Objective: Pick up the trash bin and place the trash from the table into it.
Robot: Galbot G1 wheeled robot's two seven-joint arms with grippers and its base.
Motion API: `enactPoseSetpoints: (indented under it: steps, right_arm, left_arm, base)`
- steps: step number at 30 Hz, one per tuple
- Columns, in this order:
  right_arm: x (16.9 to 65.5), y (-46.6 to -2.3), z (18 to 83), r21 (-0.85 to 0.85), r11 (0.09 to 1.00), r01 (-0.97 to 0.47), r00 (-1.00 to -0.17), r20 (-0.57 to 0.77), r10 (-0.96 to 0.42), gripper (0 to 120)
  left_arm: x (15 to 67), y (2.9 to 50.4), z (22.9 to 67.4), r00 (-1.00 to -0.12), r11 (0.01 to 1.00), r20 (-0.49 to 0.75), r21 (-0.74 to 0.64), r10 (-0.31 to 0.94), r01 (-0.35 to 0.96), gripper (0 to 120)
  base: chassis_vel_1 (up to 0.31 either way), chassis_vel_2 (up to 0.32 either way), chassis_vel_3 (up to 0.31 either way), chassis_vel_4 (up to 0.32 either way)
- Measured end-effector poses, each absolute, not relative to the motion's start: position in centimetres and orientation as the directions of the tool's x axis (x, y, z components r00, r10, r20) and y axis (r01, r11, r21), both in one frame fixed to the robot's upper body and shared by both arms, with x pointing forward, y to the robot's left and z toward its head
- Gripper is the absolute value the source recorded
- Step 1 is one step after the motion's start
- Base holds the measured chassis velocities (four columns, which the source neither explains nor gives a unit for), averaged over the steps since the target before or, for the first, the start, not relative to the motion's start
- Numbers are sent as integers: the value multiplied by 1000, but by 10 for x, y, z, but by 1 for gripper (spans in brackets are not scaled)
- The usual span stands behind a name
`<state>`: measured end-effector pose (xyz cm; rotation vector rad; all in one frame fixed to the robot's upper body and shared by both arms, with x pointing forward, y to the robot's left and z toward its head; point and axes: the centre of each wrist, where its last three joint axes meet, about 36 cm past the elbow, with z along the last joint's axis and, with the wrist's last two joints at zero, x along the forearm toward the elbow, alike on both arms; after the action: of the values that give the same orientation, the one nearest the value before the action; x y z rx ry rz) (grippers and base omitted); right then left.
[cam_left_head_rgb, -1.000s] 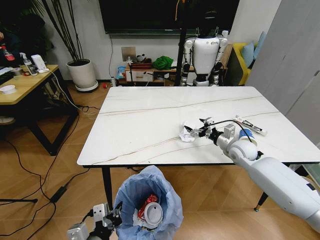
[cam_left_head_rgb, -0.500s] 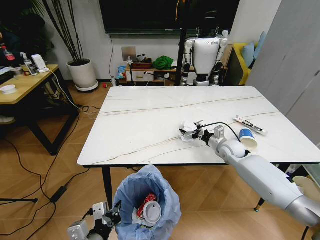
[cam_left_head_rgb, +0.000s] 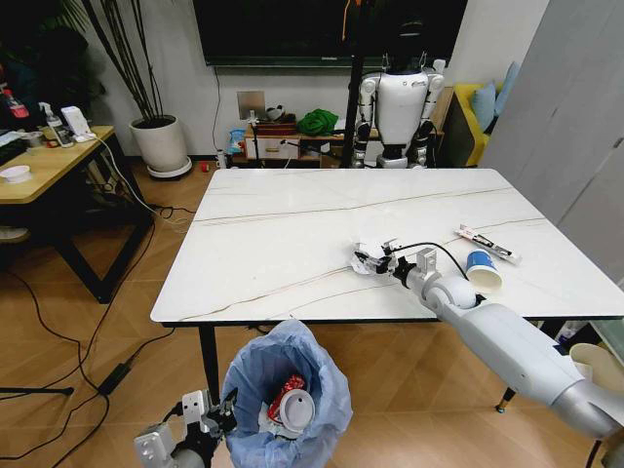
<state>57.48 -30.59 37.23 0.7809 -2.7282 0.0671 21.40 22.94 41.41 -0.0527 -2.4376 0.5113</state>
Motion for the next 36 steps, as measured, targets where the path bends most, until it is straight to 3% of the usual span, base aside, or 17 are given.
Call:
enactPoseSetpoints:
  steps: [3,7,12,28,36]
  right_arm:
    - [574,-306,372,37,850,-526,-806,298,-512,32]
    - [570,-308,376,29,846,-533,-808,280,-519,12]
    - [562,-315,386,29,836,-549,-806,247,-538,0]
    - [528,-338,464,-29,766,-642,-765,90,-638,0]
    - [476,-305,504,-71,628,-775,-630,-2,-777,0]
  left_arm:
    - [214,229,415,-796,923,583,-375,164,-85,0]
    - [216,229,415,-795,923,583,-375,166,-82,0]
    - [220,228,416,-796,924,581,-374,170,-76,0]
    - [222,219,409,-785,920,586,-389,202,-53,0]
    - [227,216,405,-786,918,579,-394,214,-40,0]
  base:
    - [0,0,0,0]
    - [0,0,0,0]
    - [0,0,0,0]
    - [0,0,0,0]
    - [0,0,0,0]
